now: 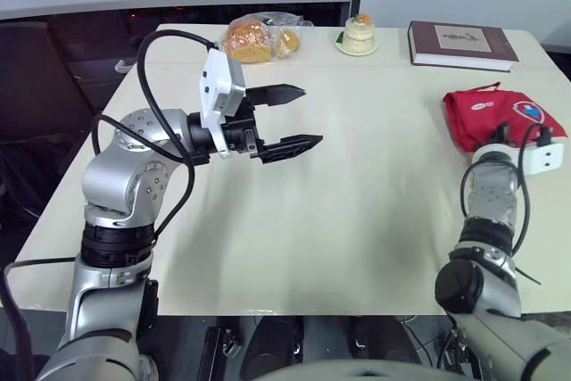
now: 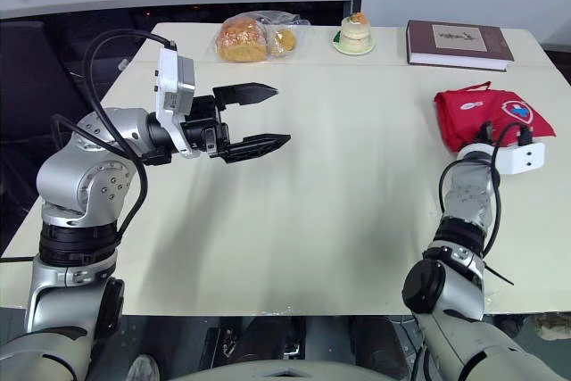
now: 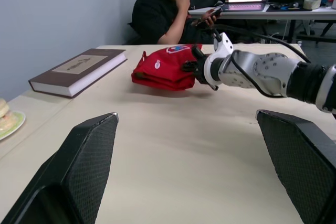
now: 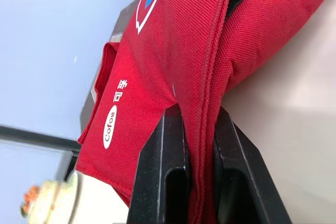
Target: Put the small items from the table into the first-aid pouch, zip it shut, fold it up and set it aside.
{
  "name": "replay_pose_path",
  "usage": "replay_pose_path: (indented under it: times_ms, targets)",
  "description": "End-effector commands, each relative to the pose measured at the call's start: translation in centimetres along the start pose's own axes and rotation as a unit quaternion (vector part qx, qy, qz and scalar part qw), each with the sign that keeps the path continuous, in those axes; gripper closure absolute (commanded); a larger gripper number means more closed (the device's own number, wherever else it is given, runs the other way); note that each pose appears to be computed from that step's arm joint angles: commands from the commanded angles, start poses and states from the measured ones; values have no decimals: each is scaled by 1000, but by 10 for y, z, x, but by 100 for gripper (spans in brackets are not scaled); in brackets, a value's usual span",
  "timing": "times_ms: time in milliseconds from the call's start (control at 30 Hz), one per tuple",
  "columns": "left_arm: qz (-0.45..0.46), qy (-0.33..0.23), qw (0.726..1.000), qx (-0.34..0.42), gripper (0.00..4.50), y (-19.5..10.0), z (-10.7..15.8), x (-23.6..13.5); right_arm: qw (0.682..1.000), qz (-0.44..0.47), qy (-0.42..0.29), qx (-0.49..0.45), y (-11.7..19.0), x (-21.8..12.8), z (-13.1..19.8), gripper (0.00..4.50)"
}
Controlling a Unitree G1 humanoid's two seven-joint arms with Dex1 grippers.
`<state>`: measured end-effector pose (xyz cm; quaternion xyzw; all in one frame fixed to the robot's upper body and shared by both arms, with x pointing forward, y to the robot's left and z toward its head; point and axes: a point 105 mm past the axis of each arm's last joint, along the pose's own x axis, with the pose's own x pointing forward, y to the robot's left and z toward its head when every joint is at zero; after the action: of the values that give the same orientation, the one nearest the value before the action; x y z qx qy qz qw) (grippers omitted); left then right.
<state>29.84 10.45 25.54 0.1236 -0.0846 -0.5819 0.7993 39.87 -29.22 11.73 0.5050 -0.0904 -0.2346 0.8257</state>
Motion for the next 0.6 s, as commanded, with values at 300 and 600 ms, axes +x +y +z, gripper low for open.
replay_pose_path:
  times_ms: [300, 600]
  targets:
    - [1, -12, 1000, -6, 0, -11, -7, -4, 991, 93, 58, -72, 13, -36, 16, 5]
    - [82, 30, 994, -70, 0, -26, -57, -29, 859, 334, 106, -374, 17, -97, 20, 5]
